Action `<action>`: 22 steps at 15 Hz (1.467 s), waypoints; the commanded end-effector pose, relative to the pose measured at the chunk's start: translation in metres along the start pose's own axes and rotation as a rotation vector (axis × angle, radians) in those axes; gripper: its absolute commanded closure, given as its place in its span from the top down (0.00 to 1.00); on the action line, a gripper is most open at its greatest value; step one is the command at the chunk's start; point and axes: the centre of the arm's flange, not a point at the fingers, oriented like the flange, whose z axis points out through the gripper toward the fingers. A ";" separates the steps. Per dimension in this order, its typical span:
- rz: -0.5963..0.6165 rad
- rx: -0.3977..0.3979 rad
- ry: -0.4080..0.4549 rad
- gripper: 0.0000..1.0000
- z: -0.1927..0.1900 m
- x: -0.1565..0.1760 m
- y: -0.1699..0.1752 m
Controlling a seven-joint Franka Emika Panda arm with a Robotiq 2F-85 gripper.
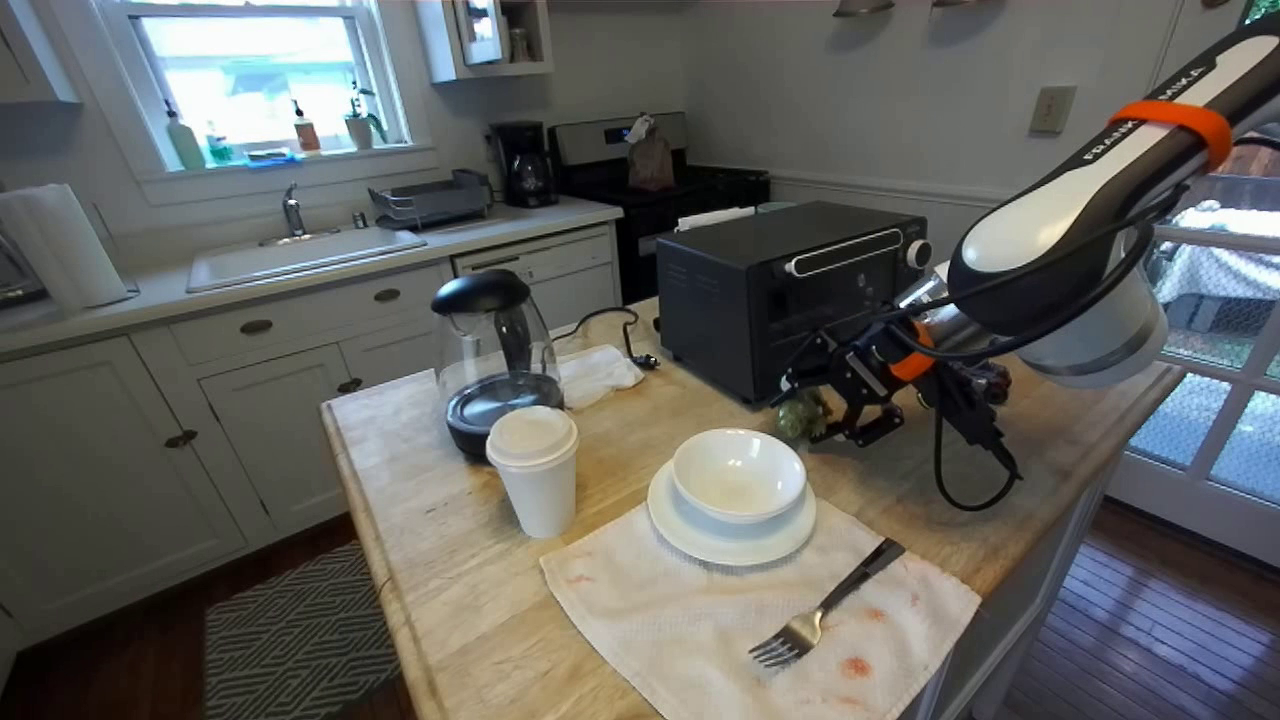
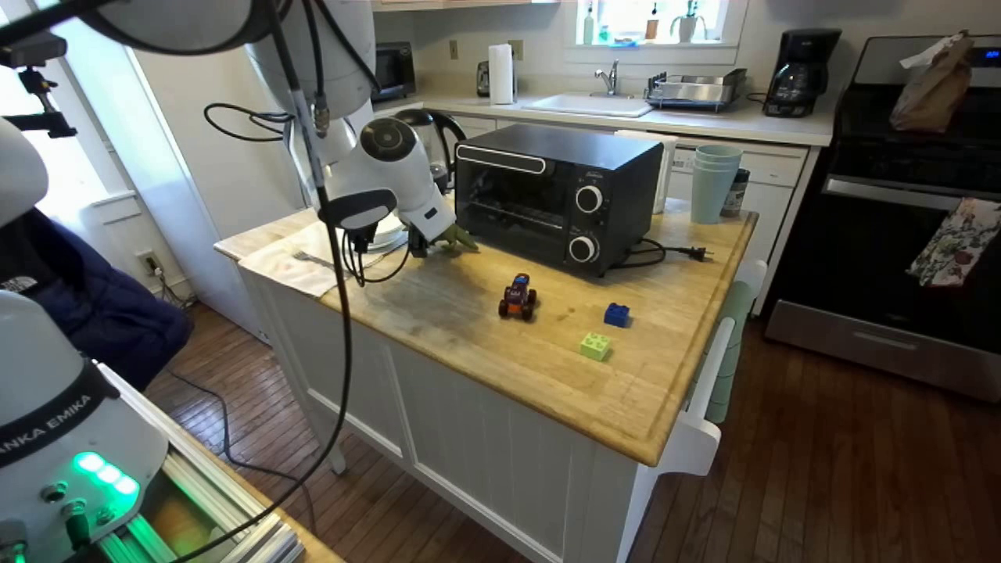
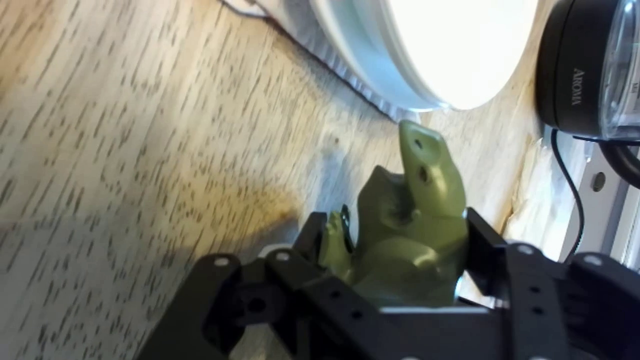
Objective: Put the green toy upright
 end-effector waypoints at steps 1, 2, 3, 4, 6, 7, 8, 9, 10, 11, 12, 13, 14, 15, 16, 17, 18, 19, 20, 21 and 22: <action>0.042 0.030 0.010 0.42 0.006 0.000 0.008; 0.053 0.028 0.008 0.42 0.007 0.000 0.009; 0.058 0.029 0.006 0.42 0.008 -0.001 0.010; 0.062 0.031 0.005 0.42 0.010 -0.001 0.012; 0.069 0.035 -0.001 0.42 0.011 -0.002 0.013; 0.072 0.033 0.000 0.87 0.011 -0.003 0.013; 0.078 0.032 0.010 0.93 0.010 -0.002 0.012; 0.083 0.035 0.011 0.97 0.009 -0.002 0.012; 0.081 0.032 0.016 1.00 0.008 -0.002 0.011; 0.081 0.032 0.016 1.00 0.007 -0.002 0.010; 0.082 0.028 0.019 1.00 0.007 -0.003 0.009; 0.086 0.026 0.018 1.00 0.007 -0.003 0.009; 0.097 0.021 0.017 1.00 0.006 -0.004 0.008; 0.103 0.012 0.024 1.00 0.003 -0.004 0.006; 0.107 0.002 0.033 1.00 0.000 -0.005 0.004; 0.115 -0.016 0.034 1.00 -0.005 -0.006 0.001; 0.114 -0.040 0.037 1.00 -0.011 -0.007 -0.001; 0.116 -0.055 0.047 1.00 -0.015 -0.007 -0.003; 0.112 -0.082 0.051 1.00 -0.023 -0.010 -0.007; 0.111 -0.099 0.058 1.00 -0.029 -0.012 -0.010; 0.101 -0.119 0.067 1.00 -0.036 -0.015 -0.014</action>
